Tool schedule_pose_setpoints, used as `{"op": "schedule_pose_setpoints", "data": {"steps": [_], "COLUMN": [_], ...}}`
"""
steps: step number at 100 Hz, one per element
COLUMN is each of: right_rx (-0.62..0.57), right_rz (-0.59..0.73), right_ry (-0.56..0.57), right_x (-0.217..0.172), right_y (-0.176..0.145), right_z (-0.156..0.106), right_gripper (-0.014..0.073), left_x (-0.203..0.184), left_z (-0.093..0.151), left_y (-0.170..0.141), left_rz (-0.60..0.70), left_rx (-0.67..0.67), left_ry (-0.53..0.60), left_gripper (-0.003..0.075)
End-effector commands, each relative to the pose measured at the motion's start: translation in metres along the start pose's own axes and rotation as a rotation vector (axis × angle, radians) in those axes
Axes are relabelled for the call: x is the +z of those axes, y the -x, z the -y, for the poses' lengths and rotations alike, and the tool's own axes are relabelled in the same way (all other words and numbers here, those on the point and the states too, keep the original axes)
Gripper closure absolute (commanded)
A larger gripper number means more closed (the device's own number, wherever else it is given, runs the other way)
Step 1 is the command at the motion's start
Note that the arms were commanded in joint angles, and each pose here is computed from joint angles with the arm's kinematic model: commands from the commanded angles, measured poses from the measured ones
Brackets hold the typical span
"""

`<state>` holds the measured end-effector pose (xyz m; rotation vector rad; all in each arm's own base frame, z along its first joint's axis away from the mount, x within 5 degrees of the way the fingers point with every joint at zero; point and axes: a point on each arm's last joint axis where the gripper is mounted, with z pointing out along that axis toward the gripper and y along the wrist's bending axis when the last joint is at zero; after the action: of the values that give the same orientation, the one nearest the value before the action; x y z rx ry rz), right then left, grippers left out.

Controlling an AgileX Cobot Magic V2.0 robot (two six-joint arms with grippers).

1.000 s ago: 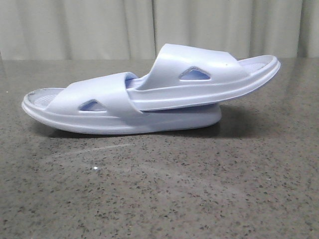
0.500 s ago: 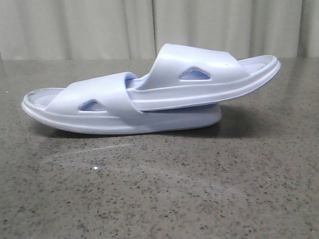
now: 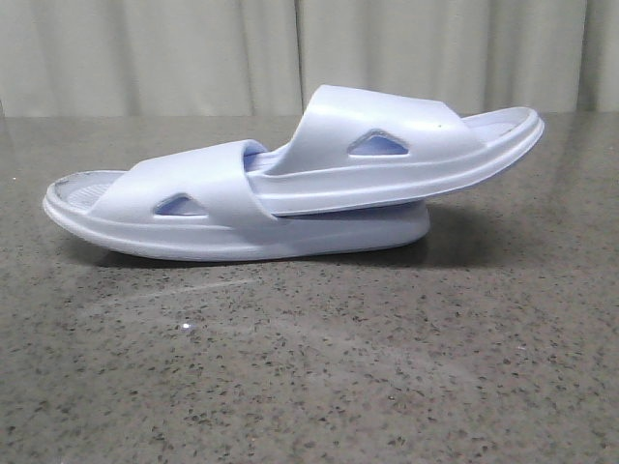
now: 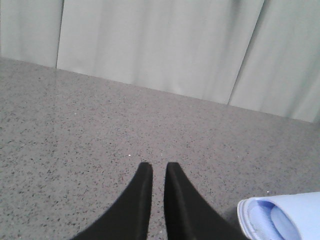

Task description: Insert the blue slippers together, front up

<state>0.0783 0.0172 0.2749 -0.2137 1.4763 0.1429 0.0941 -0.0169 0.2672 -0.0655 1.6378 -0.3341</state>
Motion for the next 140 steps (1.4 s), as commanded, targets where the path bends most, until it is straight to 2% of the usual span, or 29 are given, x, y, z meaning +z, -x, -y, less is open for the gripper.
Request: {"op": "schedule_pose_setpoints", "data": {"steps": [1, 19, 29, 34, 51, 80, 114, 140], "right_rx": [-0.025, -0.025, -0.025, -0.025, -0.025, -0.025, -0.025, -0.025], "right_rz": [0.031, 0.031, 0.031, 0.031, 0.031, 0.031, 0.031, 0.031], "right_ry": [-0.025, -0.025, -0.025, -0.025, -0.025, -0.025, -0.025, -0.024], "right_x": [0.0, 0.0, 0.0, 0.0, 0.0, 0.0, 0.0, 0.0], "right_y": [0.01, 0.01, 0.01, 0.01, 0.01, 0.01, 0.01, 0.01], "right_z": [0.003, 0.003, 0.003, 0.003, 0.003, 0.003, 0.003, 0.002], "right_gripper": [0.0702, 0.0702, 0.0702, 0.0702, 0.0702, 0.0702, 0.0702, 0.0702], "left_x": [-0.002, -0.009, -0.014, -0.017, -0.027, -0.031, -0.04, -0.038], "left_z": [-0.001, -0.003, 0.0, 0.001, -0.001, -0.01, -0.014, -0.017], "left_y": [0.005, 0.001, -0.003, -0.005, -0.01, -0.035, -0.051, -0.06], "left_rz": [0.025, 0.056, 0.065, 0.071, 0.109, 0.09, 0.159, 0.125], "left_rx": [-0.003, 0.038, 0.209, 0.254, 0.224, 0.178, 0.215, 0.217], "left_ry": [0.022, 0.03, -0.013, -0.028, -0.024, 0.002, -0.003, 0.002], "left_gripper": [0.0704, 0.0704, 0.0704, 0.0704, 0.0704, 0.0704, 0.0704, 0.0704]}}
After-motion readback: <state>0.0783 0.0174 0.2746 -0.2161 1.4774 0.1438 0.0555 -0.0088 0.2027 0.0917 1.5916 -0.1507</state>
